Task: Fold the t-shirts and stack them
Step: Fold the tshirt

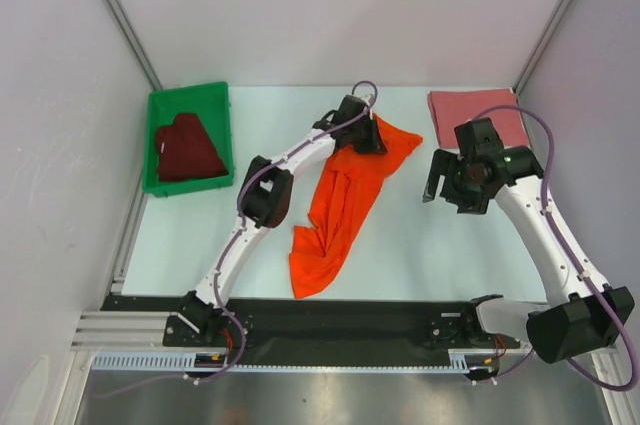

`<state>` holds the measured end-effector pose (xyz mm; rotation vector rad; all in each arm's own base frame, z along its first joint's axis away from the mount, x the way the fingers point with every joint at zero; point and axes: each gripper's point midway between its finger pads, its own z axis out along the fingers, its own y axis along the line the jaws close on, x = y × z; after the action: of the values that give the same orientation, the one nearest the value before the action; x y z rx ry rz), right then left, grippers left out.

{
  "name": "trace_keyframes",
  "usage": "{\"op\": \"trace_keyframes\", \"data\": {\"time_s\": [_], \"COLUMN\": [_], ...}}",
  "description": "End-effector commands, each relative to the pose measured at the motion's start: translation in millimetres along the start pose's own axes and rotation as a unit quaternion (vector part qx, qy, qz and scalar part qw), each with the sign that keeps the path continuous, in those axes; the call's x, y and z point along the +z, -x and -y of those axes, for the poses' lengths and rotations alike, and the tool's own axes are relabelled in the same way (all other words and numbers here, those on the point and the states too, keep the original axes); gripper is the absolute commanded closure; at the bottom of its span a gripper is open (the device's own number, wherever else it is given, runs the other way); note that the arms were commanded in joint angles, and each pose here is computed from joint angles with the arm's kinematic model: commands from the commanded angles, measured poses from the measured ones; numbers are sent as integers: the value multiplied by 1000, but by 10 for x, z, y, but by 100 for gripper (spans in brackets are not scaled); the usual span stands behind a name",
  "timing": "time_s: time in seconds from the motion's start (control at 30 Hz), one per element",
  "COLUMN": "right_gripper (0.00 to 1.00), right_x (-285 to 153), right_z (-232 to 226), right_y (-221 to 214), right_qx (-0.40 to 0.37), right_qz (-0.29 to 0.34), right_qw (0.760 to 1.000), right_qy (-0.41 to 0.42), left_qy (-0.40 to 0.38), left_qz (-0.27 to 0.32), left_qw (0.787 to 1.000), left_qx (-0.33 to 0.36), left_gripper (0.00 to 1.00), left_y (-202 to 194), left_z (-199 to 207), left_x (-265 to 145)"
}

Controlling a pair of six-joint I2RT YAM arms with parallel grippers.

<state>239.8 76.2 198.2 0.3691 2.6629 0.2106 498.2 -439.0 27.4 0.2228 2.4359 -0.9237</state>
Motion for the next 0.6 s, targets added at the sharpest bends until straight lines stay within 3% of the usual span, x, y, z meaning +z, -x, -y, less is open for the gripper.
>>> {"op": "trace_keyframes", "data": {"time_s": [0.0, 0.07, 0.13, 0.2, 0.33, 0.47, 0.57], "right_gripper": [14, 14, 14, 14, 14, 13, 12], "right_x": [-15, 1, 7, 45, 205, 392, 494], "right_z": [-98, -123, -134, -143, -272, -591, -912], "right_y": [72, 65, 74, 79, 6, -48, -163], "right_qx": [20, 19, 21, 23, 19, -8, -26], "right_qz": [24, 20, 21, 18, -4, -18, -46], "right_qw": [1000, 1000, 1000, 1000, 1000, 1000, 996], "right_qy": [4, 1, -2, -6, -6, 19, 68], "left_qy": [-66, -91, -104, -112, -123, -127, -132], "left_qz": [51, 73, 99, 128, 210, 242, 238], "left_qw": [993, 986, 979, 971, 954, 945, 950], "left_qx": [-87, -119, -142, -167, -173, -179, -155], "left_gripper": [82, 85, 96, 98, 92, 89, 72], "left_y": [460, 634, 828, 1052, 1572, 1816, 1927], "left_z": [-85, -144, -332, -491, -737, -948, -781], "left_x": [65, 109, 102, 22, -192, -386, -641]}}
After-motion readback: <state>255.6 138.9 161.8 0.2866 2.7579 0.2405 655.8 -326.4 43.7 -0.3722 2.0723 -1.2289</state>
